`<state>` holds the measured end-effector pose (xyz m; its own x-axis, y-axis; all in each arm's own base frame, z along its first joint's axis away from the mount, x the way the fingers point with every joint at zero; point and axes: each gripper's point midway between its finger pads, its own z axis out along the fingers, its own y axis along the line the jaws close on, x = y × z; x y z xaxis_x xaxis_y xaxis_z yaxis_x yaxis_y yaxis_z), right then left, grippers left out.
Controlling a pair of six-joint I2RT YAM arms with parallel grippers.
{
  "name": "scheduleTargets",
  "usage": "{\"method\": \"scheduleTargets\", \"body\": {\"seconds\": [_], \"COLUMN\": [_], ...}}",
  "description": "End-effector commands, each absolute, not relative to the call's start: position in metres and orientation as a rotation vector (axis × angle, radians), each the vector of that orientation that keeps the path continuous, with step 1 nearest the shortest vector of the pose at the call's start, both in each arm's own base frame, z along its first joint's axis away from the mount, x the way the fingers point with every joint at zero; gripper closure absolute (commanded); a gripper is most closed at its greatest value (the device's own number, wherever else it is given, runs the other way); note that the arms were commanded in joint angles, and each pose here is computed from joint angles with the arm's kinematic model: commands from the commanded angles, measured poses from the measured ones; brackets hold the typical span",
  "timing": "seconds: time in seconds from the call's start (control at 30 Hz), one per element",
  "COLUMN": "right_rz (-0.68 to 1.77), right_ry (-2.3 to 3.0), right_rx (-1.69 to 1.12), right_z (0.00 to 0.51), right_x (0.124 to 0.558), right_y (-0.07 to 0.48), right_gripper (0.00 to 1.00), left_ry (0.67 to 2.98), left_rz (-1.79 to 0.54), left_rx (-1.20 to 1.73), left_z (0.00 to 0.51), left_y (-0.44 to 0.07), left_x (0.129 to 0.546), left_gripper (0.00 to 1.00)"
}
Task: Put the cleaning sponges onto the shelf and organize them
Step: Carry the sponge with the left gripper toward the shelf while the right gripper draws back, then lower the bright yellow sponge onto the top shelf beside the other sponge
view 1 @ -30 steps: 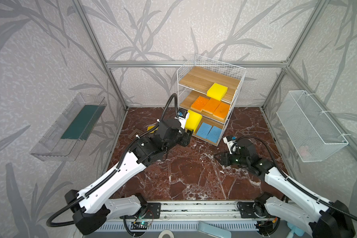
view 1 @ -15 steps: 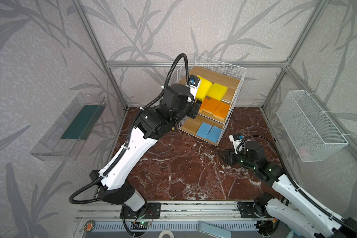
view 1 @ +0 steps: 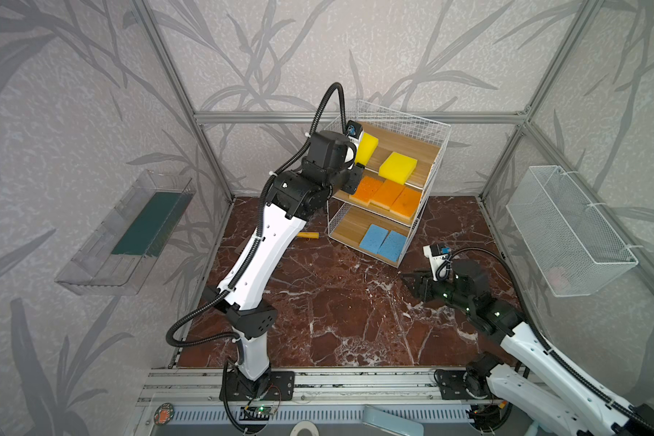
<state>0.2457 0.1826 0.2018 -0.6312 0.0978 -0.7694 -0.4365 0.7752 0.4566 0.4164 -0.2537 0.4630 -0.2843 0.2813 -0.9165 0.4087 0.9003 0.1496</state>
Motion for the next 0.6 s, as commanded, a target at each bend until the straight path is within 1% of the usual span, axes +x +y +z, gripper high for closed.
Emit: {"method": "scheduleTargets", "body": {"seconds": [0.0, 0.57], "right_rz": [0.813, 0.840], "right_ry": [2.096, 2.140], "right_rx": [-0.254, -0.243], "right_z": [0.205, 0.188], "right_x": [0.249, 0.251], "right_y": [0.185, 0.190], "right_gripper": [0.43, 0.43], "left_ry": [1.882, 1.906], "left_rz": [-0.180, -0.333], "left_rx": [0.538, 0.553], "left_z": [0.464, 0.449], "left_y": [-0.260, -0.296], "left_x": [0.415, 0.425], "left_gripper": [0.46, 0.48]}}
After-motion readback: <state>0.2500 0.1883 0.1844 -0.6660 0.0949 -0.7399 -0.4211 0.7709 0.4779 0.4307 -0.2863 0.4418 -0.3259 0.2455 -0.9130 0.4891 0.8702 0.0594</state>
